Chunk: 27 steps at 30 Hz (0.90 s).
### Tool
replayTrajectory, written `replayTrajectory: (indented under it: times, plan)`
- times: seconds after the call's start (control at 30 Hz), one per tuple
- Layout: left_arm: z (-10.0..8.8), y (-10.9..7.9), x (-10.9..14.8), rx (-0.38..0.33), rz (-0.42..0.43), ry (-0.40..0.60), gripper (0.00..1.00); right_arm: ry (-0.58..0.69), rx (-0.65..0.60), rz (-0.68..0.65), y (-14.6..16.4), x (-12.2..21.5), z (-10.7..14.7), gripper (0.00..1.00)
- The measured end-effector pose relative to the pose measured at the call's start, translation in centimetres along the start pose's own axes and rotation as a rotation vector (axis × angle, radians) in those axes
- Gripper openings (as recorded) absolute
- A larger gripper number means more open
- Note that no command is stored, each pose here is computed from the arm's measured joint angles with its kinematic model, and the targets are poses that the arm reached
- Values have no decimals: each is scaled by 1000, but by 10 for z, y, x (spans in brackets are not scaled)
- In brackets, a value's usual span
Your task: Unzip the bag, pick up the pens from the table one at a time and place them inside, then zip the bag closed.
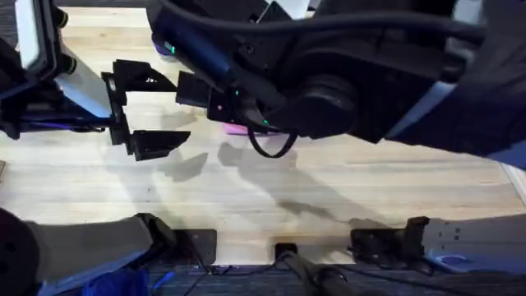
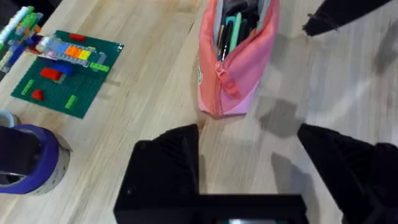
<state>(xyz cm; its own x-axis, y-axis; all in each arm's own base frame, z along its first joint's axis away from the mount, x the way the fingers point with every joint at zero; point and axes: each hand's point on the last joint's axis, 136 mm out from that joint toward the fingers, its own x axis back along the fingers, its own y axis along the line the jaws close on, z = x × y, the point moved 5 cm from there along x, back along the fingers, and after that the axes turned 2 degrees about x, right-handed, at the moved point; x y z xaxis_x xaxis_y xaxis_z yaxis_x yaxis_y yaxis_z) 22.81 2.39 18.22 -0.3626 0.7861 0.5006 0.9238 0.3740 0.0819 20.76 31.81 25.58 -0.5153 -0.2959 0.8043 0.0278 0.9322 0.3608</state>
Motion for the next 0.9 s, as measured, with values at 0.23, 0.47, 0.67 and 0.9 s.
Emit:
replayTrajectory:
  times: [0.23, 0.47, 0.67, 0.9]
  plan:
    - [0, 0, 0, 0, 0, 0, 992, -2, -2, -5, 1, -1, 0, 996]
    - [0, 0, 0, 0, 0, 0, 993, -4, -10, -10, 8, -15, 2, 996]
    - [0, 0, 0, 0, 0, 0, 993, -2, -9, -5, 16, -37, 7, 990]
    - [0, 0, 0, 0, 0, 0, 994, 1, -10, 1, 23, -63, 13, 964]
